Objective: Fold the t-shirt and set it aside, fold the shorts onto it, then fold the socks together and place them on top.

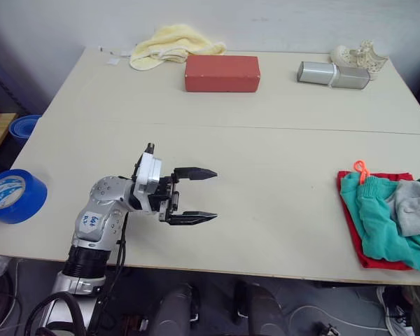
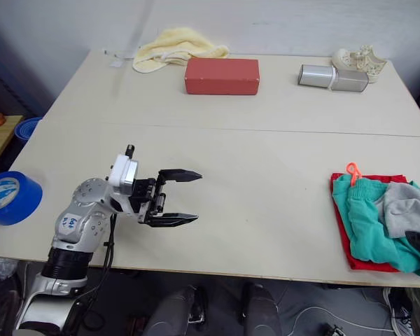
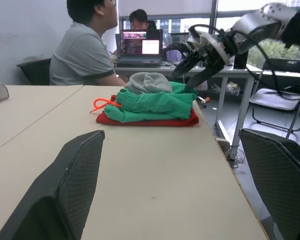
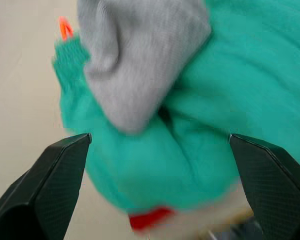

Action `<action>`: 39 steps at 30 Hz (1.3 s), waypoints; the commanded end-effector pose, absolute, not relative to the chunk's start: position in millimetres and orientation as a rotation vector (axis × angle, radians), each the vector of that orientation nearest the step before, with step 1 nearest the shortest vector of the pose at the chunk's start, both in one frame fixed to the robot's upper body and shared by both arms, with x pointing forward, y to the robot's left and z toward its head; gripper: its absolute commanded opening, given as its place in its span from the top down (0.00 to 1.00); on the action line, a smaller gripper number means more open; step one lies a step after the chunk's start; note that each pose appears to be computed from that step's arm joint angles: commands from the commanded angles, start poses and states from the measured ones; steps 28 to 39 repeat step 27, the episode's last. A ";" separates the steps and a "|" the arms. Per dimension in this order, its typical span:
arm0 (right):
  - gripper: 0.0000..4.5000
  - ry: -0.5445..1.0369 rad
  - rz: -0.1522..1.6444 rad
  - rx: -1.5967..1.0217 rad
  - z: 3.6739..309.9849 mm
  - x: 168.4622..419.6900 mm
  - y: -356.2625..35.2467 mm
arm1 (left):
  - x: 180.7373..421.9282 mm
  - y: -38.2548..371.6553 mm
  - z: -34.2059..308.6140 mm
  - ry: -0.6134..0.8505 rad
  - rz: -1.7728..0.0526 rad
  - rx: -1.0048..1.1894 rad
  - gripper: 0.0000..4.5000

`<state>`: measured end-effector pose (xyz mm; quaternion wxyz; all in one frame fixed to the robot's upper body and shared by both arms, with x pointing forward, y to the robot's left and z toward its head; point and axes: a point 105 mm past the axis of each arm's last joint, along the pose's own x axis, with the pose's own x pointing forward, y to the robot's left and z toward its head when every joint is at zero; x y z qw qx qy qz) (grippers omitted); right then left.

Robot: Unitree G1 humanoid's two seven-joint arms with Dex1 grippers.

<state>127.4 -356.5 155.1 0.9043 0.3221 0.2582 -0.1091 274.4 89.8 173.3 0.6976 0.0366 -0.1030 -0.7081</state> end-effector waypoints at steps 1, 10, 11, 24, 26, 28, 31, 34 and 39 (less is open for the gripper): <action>0.01 0.510 0.048 0.403 198.0 129.4 -325.3 | 280.5 99.7 174.4 -0.227 -1.543 0.140 0.00; 0.01 0.194 0.650 -0.260 206.8 172.2 -267.8 | 290.3 142.2 149.8 -0.103 -1.322 0.297 0.00; 0.01 0.163 0.706 -0.313 199.8 180.2 -260.7 | 289.6 148.1 145.6 -0.087 -1.293 0.321 0.00; 0.01 -0.115 1.035 -0.622 127.0 252.8 -211.4 | 269.0 182.2 127.0 -0.018 -1.088 0.478 0.00; 0.01 -0.134 1.031 -0.619 124.6 257.2 -209.5 | 268.1 182.8 127.4 -0.025 -1.077 0.486 0.00; 0.01 -0.146 1.021 -0.611 123.8 259.6 -208.1 | 268.0 182.5 129.4 -0.030 -1.070 0.481 0.00; 0.01 -0.146 1.021 -0.611 123.8 259.6 -208.1 | 268.0 182.5 129.4 -0.030 -1.070 0.481 0.00; 0.01 -0.146 1.021 -0.611 123.8 259.6 -208.1 | 268.0 182.5 129.4 -0.030 -1.070 0.481 0.00; 0.01 -0.146 1.021 -0.611 123.8 259.6 -208.1 | 268.0 182.5 129.4 -0.030 -1.070 0.481 0.00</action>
